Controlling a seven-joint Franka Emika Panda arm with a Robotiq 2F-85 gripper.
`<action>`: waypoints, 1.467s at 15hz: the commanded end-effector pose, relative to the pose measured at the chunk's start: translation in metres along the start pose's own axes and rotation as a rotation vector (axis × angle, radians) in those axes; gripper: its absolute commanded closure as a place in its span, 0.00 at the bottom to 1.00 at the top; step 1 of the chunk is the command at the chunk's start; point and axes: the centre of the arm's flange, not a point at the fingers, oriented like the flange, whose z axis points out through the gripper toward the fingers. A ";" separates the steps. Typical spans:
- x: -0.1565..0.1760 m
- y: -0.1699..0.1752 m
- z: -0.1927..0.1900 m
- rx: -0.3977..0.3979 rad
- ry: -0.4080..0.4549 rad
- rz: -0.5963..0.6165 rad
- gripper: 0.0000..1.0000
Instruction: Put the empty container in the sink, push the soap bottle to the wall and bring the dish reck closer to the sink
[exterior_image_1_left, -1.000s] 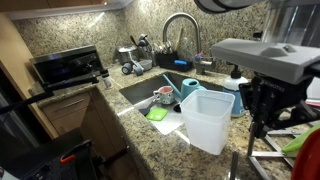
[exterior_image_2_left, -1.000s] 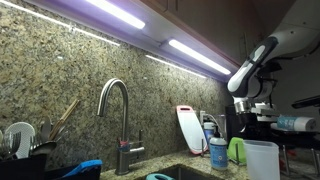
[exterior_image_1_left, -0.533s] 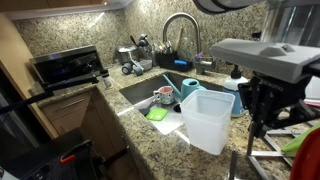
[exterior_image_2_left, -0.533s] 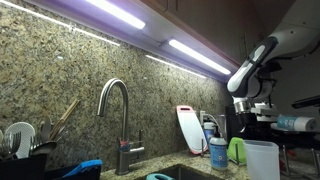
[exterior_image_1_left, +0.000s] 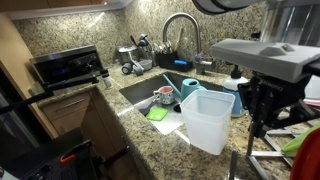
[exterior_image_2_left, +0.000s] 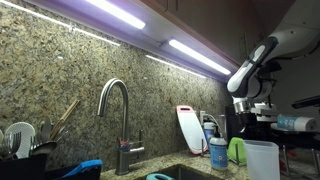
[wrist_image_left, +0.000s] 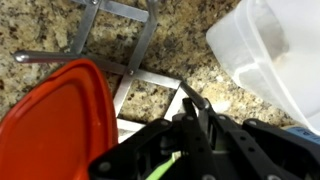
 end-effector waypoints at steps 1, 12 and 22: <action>-0.008 -0.021 0.009 -0.028 0.010 -0.022 0.97; -0.017 -0.060 0.030 -0.051 0.035 -0.090 0.97; -0.030 -0.069 0.025 -0.118 0.141 -0.100 0.04</action>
